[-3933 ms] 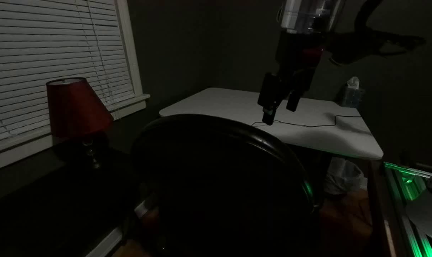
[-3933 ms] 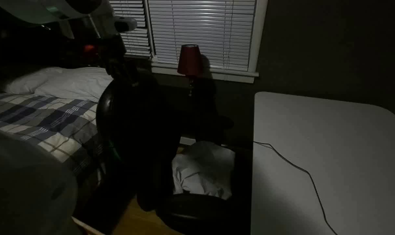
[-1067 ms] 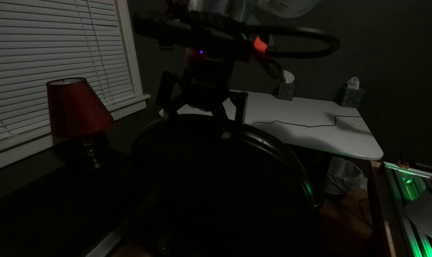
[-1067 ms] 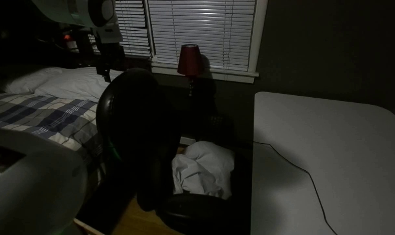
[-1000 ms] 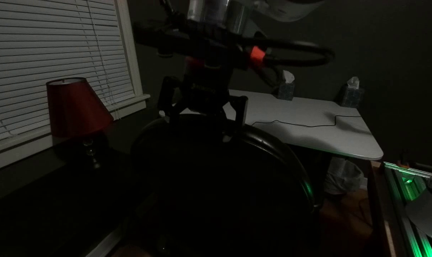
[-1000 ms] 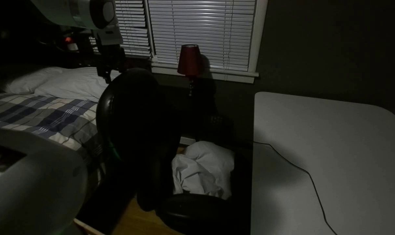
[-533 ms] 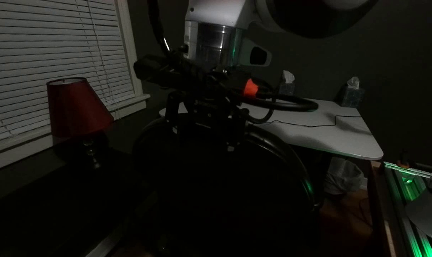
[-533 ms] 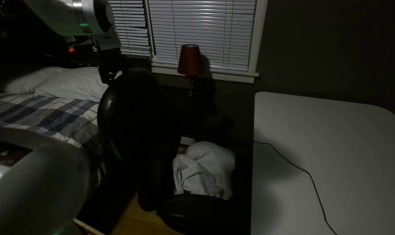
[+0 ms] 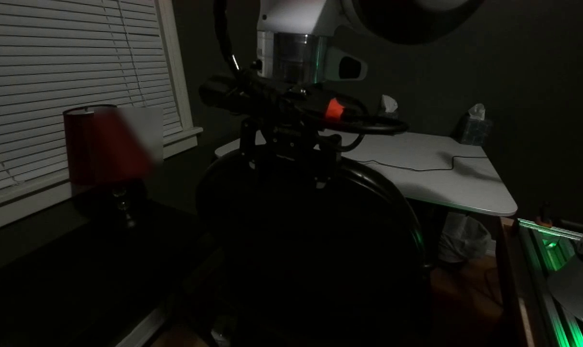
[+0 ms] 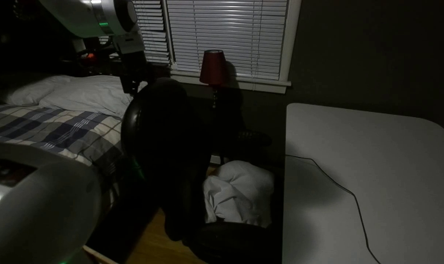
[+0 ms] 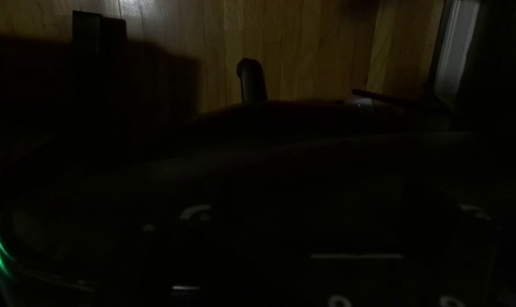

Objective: Push the black chair underneath the table.

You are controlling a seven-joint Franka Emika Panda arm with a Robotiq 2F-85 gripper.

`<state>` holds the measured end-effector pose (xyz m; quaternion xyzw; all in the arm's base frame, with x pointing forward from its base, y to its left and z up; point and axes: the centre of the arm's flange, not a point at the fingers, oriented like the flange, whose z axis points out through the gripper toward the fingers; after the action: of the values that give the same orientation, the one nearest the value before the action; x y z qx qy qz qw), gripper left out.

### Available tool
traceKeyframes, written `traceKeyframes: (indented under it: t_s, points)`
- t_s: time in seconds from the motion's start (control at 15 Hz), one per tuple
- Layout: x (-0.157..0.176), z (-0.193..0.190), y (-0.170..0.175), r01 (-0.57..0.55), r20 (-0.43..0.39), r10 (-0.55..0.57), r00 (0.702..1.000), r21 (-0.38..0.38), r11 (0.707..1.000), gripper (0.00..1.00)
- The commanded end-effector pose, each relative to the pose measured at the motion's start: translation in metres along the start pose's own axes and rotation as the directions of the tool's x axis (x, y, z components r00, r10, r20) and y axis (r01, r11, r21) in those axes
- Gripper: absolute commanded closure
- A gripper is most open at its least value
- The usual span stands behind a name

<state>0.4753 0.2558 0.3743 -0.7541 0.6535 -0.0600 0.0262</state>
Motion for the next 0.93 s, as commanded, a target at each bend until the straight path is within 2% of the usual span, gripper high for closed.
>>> traceKeyframes:
  t_s: [0.0,0.67,0.87]
  points:
    - [0.038,-0.008,0.004,-0.002,-0.07,0.0,0.998,-0.018,1.0,0.0]
    - [0.11,-0.024,0.006,0.128,-0.21,-0.126,0.969,-0.004,0.992,0.0]
    - [0.128,-0.028,0.009,0.178,-0.268,-0.172,0.948,-0.003,0.984,0.0]
